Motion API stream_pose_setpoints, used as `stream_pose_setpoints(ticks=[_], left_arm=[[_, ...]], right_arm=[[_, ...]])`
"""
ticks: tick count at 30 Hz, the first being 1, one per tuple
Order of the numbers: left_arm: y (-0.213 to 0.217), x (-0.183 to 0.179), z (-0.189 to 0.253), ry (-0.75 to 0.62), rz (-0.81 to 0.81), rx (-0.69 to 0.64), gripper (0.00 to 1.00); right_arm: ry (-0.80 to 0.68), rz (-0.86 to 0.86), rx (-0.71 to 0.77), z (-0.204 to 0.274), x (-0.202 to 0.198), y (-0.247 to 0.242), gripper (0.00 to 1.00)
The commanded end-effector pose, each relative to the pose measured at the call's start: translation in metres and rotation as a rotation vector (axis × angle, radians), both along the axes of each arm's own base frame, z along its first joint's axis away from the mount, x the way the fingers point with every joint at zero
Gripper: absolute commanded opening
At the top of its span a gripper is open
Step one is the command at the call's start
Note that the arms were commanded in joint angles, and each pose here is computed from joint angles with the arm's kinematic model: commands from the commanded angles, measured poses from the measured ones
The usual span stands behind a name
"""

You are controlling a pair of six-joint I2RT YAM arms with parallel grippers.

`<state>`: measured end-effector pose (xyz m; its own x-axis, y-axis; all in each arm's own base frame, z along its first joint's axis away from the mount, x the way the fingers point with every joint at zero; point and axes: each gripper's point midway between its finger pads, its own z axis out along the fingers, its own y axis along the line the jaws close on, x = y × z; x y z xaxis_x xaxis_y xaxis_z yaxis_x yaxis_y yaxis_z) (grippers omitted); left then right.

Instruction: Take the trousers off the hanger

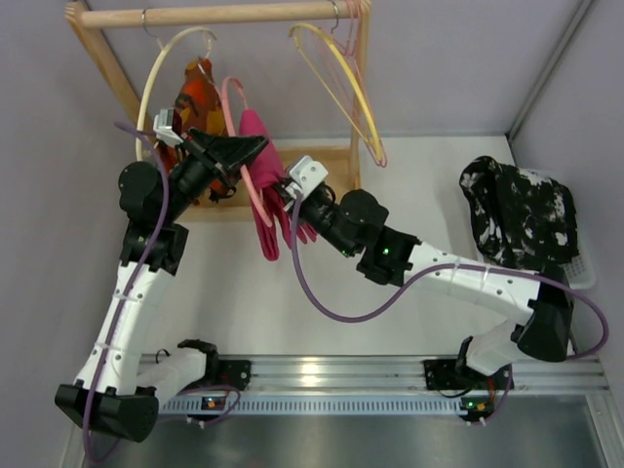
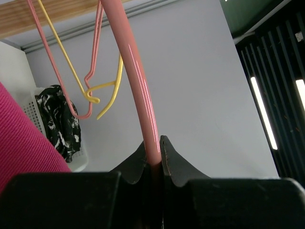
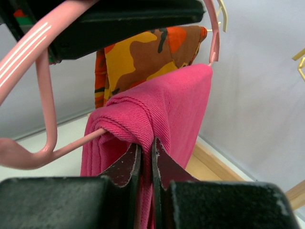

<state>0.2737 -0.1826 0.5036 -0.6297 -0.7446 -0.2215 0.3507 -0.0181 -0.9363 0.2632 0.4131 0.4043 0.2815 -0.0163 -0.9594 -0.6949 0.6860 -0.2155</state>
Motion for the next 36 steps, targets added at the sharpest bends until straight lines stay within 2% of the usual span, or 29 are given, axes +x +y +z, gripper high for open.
stream_pose_setpoints(ticks=[1, 8, 16, 23, 36], left_arm=[[0.005, -0.031, 0.036, -0.237, 0.012, 0.013, 0.00], [0.001, -0.024, -0.005, -0.186, 0.001, 0.074, 0.00], [-0.001, -0.024, -0.031, -0.172, -0.003, 0.122, 0.00], [0.000, -0.019, -0.052, -0.139, 0.014, 0.157, 0.00], [0.004, 0.005, -0.106, 0.020, 0.041, 0.199, 0.00]], right_arm=[[-0.090, -0.052, 0.217, 0.096, 0.002, -0.044, 0.00], [-0.176, -0.037, 0.276, 0.147, -0.010, -0.062, 0.00], [-0.237, -0.045, 0.338, 0.196, -0.023, -0.087, 0.00], [-0.255, -0.054, 0.389, 0.223, -0.033, -0.108, 0.00], [-0.299, -0.062, 0.485, 0.265, -0.050, -0.142, 0.00]])
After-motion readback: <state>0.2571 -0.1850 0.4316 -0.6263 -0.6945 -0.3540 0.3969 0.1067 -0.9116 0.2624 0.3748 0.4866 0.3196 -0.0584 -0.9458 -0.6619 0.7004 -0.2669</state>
